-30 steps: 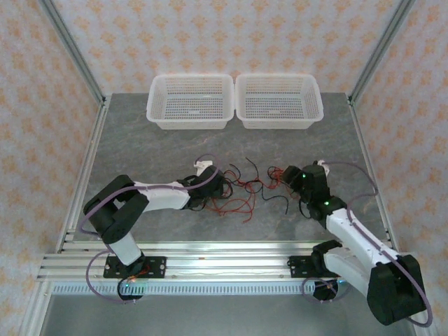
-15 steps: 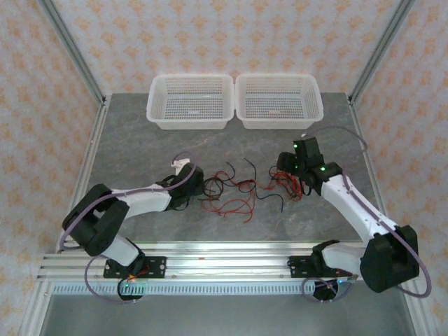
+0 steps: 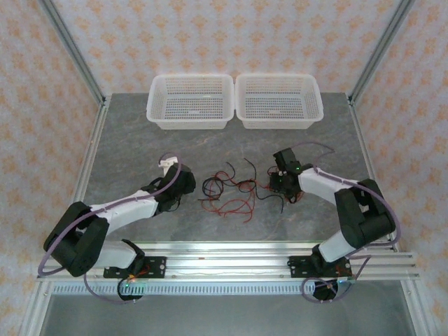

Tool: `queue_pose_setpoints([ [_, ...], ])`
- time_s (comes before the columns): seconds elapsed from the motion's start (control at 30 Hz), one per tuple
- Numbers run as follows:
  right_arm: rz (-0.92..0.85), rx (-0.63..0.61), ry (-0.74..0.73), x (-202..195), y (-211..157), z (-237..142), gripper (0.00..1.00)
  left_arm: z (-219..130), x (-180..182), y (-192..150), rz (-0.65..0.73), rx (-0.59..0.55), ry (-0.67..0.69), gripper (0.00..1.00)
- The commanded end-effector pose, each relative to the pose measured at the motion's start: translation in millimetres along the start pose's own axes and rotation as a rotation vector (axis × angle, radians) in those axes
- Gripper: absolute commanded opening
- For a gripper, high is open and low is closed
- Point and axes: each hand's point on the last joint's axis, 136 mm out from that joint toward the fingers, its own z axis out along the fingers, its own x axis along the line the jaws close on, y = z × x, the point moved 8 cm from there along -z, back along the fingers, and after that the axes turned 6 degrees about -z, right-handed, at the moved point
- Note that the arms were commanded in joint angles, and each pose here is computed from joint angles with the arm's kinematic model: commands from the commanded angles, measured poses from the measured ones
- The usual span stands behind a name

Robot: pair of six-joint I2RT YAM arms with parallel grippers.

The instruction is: Untangle the cables

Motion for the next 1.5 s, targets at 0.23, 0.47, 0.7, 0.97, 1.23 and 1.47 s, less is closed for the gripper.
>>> queue_pose_setpoints([
  [0.23,-0.001,-0.143,0.393,53.6,43.2,-34.8,0.0,-7.7,10.5,-2.4,-0.008,-0.006,0.03,0.56],
  [0.47,0.01,-0.332,0.715,79.6,69.7,-115.8,0.0,-17.6,1.2,5.0,0.01,-0.016,-0.049,0.6],
  [0.7,0.011,-0.38,0.636,73.5,75.5,-133.6,0.0,-26.7,-11.8,6.4,0.027,0.017,-0.156,0.61],
  [0.97,0.082,-0.393,0.201,19.6,65.5,-113.2,0.0,-24.8,-44.4,-10.4,0.119,0.06,-0.193,0.63],
  [1.23,0.169,-0.391,-0.003,-26.3,56.9,-99.1,0.36,10.8,-83.3,-32.4,0.22,0.126,-0.125,0.62],
  [1.47,0.155,-0.346,-0.048,-32.1,50.3,-84.5,0.53,42.9,-74.0,-36.3,0.252,0.092,0.131,0.62],
])
